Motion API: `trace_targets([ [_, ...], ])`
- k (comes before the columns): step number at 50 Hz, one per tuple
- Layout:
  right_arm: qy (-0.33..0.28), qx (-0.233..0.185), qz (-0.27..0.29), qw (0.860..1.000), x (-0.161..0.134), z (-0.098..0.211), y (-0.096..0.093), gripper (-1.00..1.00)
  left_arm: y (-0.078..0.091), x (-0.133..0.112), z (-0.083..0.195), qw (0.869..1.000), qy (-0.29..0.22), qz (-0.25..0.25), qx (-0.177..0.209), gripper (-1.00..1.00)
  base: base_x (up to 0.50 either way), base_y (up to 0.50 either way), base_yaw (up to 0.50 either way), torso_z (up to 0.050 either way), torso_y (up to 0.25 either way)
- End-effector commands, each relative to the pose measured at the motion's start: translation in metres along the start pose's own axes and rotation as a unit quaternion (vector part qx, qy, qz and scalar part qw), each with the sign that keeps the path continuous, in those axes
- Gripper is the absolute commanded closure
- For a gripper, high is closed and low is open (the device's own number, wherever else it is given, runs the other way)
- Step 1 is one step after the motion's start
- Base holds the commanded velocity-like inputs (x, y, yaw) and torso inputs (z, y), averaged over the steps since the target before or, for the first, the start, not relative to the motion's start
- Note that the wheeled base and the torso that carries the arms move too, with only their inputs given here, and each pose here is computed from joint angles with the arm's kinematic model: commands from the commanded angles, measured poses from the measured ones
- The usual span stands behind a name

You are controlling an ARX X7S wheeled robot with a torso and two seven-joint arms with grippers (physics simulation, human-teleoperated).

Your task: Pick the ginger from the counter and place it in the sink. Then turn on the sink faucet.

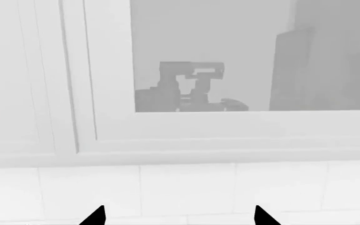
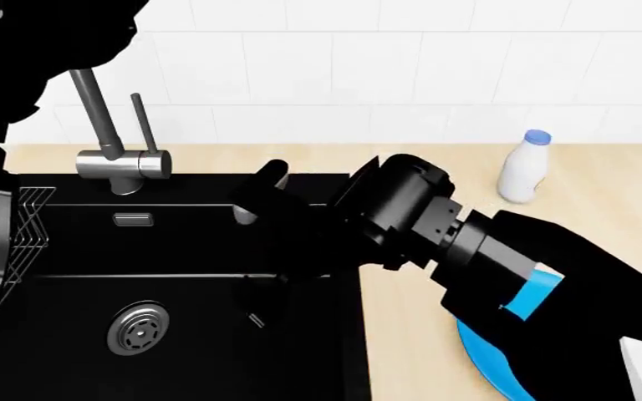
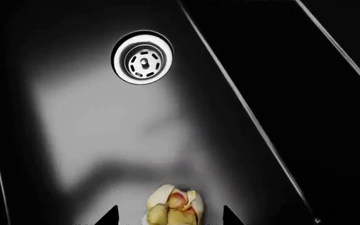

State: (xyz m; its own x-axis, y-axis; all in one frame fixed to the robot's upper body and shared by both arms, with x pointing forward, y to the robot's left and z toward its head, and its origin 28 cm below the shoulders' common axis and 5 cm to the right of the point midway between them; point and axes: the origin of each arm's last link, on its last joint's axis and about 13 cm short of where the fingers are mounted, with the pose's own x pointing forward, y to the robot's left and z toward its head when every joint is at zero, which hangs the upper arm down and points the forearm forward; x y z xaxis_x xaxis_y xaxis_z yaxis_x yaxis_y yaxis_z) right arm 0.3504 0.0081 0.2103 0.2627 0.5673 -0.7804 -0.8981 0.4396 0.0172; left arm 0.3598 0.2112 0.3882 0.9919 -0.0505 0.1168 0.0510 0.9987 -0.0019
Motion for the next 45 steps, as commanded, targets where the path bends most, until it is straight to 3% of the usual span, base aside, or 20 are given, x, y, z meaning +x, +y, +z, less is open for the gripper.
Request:
trace_targets([
  [1,0.006,-0.002,-0.003,1.000,0.001,-0.002,-0.002,-1.00,0.000,0.000,-0.001,1.000,0.001,0.000,0.000,-1.00,0.00,0.00,0.00,0.000,0.000],
  [7,-0.013,0.002,-0.006,1.000,-0.010,0.005,-0.004,-1.00,0.000,0.002,-0.002,1.000,0.002,0.000,-0.001,-1.00,0.00,0.00,0.00,0.000,0.000],
  [16,-0.157,0.026,-0.016,0.987,-0.079,0.026,-0.014,-1.00,-0.001,0.001,-0.005,1.000,0.003,0.000,0.000,-1.00,0.00,0.00,0.00,0.000,0.000],
  [23,-0.223,0.059,-0.069,0.971,-0.129,0.038,-0.027,-1.00,0.000,0.000,-0.007,1.000,0.004,0.002,0.004,-1.00,0.00,0.00,0.00,0.000,0.000],
  [25,-0.225,0.060,-0.081,0.969,-0.133,0.038,-0.030,-1.00,0.000,0.000,-0.007,1.000,0.005,0.001,0.001,-1.00,0.00,0.00,0.00,0.000,0.000],
  [28,-0.223,0.080,-0.145,0.961,-0.145,0.036,-0.046,-1.00,0.003,-0.002,-0.006,1.000,0.003,0.003,0.002,-1.00,0.00,0.00,0.00,0.000,0.000],
  [33,-0.228,0.101,-0.187,0.950,-0.155,0.032,-0.059,-1.00,0.005,-0.004,-0.009,1.000,0.004,0.006,0.002,-1.00,0.00,0.00,0.00,0.000,0.000],
  [37,-0.241,0.102,-0.229,0.938,-0.164,0.030,-0.068,-1.00,0.007,-0.007,-0.010,1.000,0.007,0.006,0.002,-1.00,0.00,0.00,0.00,0.000,0.000],
  [41,-0.276,0.113,-0.295,0.908,-0.182,0.028,-0.080,-1.00,0.009,-0.010,-0.011,1.000,0.005,0.009,0.004,-1.00,0.00,0.00,0.00,0.000,0.000],
  [45,-0.292,0.124,-0.321,0.893,-0.193,0.026,-0.086,-1.00,0.011,-0.014,-0.013,1.000,0.005,0.011,0.007,-1.00,0.00,0.00,0.00,0.000,0.000],
])
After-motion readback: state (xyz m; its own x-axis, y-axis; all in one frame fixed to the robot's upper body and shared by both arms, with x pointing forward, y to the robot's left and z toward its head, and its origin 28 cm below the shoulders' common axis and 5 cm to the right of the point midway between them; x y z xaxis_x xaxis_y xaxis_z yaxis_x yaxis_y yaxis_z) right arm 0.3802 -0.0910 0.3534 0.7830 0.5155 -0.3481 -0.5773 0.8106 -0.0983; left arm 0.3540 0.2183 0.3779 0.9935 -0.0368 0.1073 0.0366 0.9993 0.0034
